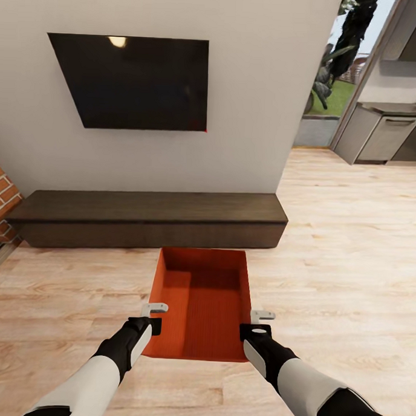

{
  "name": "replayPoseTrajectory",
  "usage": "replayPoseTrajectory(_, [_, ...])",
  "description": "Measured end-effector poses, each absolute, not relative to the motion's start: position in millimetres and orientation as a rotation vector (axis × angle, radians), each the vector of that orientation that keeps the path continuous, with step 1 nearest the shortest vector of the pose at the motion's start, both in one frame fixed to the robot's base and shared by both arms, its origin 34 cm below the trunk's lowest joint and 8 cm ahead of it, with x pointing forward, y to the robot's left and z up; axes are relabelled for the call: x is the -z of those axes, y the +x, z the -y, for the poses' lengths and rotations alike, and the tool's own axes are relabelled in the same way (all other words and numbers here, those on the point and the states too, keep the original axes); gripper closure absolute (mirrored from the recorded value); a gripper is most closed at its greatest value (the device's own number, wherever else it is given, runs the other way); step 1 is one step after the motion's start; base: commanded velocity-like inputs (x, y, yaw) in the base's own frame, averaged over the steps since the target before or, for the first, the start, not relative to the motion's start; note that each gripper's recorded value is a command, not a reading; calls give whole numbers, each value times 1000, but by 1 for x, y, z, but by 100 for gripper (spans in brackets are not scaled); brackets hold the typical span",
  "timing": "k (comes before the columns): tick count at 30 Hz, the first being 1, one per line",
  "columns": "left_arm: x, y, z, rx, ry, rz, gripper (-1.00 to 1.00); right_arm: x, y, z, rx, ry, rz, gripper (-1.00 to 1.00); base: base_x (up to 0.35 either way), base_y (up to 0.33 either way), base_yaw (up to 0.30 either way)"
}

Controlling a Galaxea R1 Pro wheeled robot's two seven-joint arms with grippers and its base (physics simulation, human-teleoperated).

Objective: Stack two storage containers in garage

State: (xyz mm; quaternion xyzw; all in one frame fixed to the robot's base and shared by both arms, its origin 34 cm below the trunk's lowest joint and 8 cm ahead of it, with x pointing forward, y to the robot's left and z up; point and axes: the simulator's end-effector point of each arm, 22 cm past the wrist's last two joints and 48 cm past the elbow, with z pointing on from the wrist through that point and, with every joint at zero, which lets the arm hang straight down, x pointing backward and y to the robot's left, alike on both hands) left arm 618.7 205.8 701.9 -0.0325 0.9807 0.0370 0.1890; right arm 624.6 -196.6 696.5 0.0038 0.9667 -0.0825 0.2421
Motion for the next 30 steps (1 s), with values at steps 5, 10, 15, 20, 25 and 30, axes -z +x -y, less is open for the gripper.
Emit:
replayPoseTrajectory(5, [-707,622,-206,-104,-91,-2746,100,-701,628,196,224,13,-2631,100,0,0,0])
replayPoseTrajectory(10, [-712,627,-206,-104,-90,-2730,100,-706,632,196,222,18,-2614,100,0,0,0])
replayPoseTrajectory(15, [-715,629,-206,-103,-91,-2721,100,-709,634,196,221,19,-2606,100,0,0,0])
replayPoseTrajectory(20, [-719,631,-206,-102,-93,-2714,100,-713,637,196,221,20,-2598,100,0,0,0])
replayPoseTrajectory(25, [-722,633,-206,-102,-93,-2708,100,-717,638,196,220,20,-2592,100,0,0,0])
replayPoseTrajectory(30, [-726,634,-206,-103,-94,-2702,100,-720,640,196,220,21,-2586,100,0,0,0])
